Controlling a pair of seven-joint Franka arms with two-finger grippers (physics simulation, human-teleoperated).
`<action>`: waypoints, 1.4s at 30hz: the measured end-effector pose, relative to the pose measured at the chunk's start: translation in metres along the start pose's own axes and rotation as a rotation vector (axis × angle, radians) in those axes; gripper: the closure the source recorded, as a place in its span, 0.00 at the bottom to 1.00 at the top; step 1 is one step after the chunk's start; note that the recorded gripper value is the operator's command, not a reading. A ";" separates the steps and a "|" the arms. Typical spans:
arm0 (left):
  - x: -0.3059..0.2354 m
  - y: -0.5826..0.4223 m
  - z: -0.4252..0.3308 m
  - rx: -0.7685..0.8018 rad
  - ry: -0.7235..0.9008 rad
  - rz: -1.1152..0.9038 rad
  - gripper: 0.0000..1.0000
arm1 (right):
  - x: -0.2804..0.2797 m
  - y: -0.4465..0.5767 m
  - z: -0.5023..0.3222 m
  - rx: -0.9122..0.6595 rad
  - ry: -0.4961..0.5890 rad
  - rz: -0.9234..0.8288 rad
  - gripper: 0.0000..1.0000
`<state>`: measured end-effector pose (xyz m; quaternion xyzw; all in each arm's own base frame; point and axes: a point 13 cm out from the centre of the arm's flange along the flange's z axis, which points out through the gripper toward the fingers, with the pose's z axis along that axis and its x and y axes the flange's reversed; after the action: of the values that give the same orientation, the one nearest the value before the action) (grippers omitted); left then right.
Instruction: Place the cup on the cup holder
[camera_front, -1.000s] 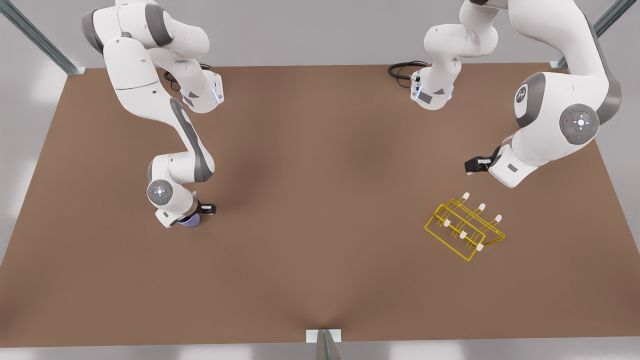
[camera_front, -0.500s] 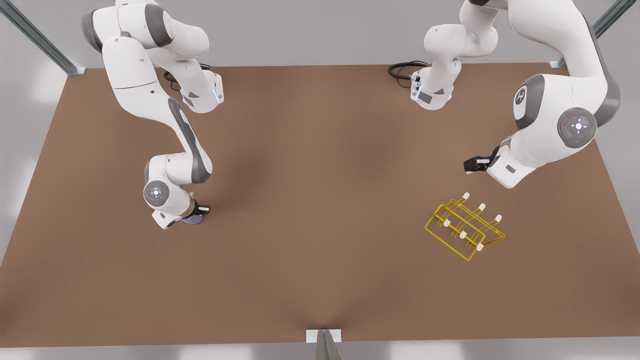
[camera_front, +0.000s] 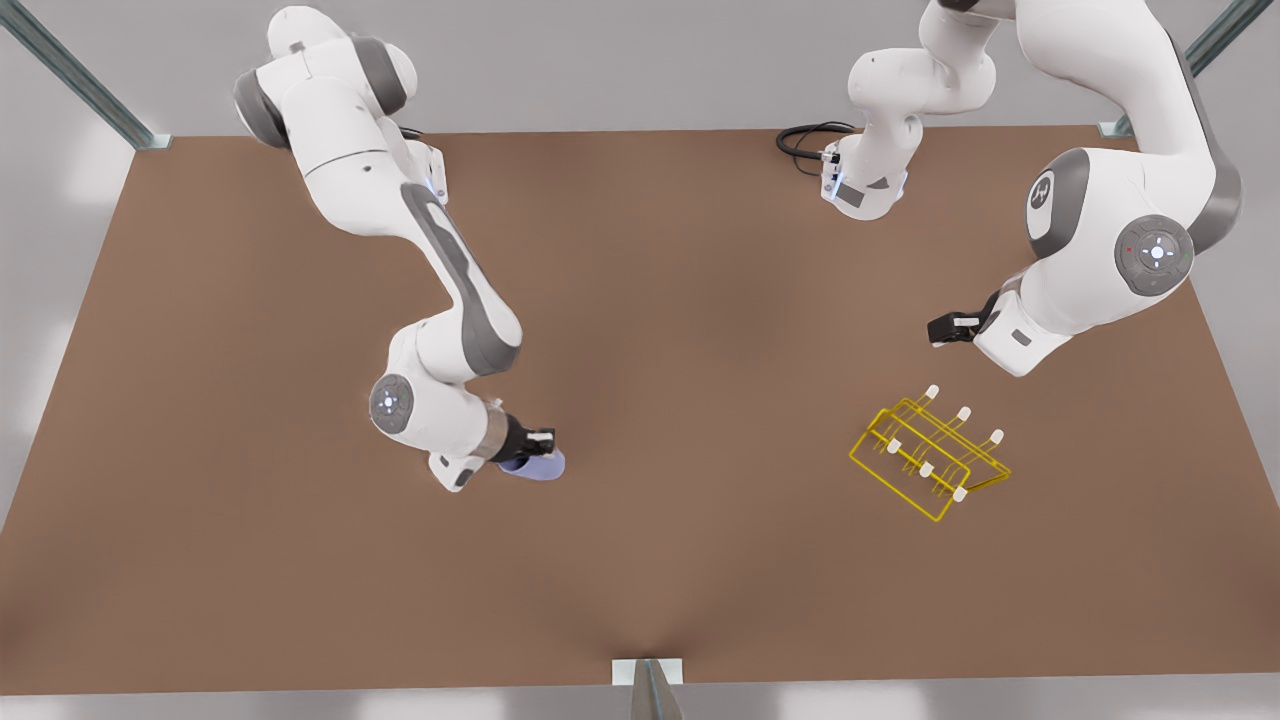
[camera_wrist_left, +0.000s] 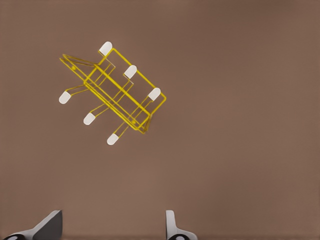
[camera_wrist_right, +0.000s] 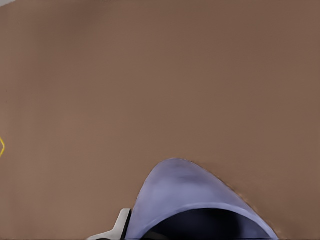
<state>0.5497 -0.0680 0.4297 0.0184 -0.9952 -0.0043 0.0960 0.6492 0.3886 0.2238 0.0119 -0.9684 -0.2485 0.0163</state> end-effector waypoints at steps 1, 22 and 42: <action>0.000 0.000 0.000 0.000 0.000 0.000 0.00 | 0.001 0.035 0.015 -0.073 -0.002 0.007 0.79; -0.001 0.002 0.004 -0.003 0.011 -0.004 0.00 | 0.020 0.177 0.196 -0.589 -0.103 0.303 0.79; 0.005 0.011 -0.005 0.004 0.013 -0.024 0.00 | 0.023 0.137 0.219 -0.526 -0.124 0.244 0.00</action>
<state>0.5452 -0.0570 0.4362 0.0305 -0.9942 -0.0033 0.1026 0.6157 0.6129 0.0981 -0.1246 -0.8642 -0.4873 -0.0105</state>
